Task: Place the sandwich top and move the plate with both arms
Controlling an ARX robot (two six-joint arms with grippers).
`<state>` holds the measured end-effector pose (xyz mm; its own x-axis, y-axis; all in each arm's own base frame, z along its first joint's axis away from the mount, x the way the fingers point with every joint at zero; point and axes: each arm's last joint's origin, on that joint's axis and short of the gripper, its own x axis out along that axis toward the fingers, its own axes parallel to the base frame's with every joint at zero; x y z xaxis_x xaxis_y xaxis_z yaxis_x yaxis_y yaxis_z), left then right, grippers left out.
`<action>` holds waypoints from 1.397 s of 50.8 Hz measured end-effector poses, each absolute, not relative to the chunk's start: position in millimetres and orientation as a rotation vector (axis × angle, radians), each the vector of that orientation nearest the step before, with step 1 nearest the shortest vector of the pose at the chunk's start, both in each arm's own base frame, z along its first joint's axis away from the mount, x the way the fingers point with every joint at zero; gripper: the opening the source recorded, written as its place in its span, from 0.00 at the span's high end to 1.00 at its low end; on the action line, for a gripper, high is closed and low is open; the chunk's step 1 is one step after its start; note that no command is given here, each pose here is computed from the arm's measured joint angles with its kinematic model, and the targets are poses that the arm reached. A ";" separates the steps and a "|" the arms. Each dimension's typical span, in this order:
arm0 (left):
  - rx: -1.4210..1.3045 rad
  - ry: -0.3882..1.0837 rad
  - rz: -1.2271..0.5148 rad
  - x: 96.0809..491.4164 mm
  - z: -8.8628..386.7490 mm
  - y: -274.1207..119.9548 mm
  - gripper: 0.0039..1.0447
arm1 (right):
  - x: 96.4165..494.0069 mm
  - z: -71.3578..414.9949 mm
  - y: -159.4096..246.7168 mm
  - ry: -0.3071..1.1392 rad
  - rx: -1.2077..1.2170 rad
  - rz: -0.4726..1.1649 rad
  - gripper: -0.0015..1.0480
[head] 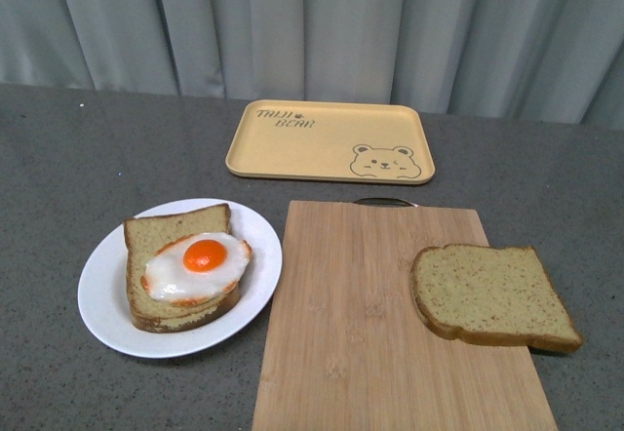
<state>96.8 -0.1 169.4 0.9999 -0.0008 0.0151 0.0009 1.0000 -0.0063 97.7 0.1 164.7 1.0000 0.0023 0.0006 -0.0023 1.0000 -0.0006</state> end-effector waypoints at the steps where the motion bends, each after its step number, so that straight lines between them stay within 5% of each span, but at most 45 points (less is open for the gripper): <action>1: -0.006 -0.015 -0.001 96.8 169.4 -0.1 0.06 | 97.7 164.7 0.1 -0.001 -0.001 0.002 0.09; 71: -0.006 -0.015 0.000 96.8 169.4 0.0 0.06 | 97.7 164.7 0.1 -0.001 -0.001 0.002 0.09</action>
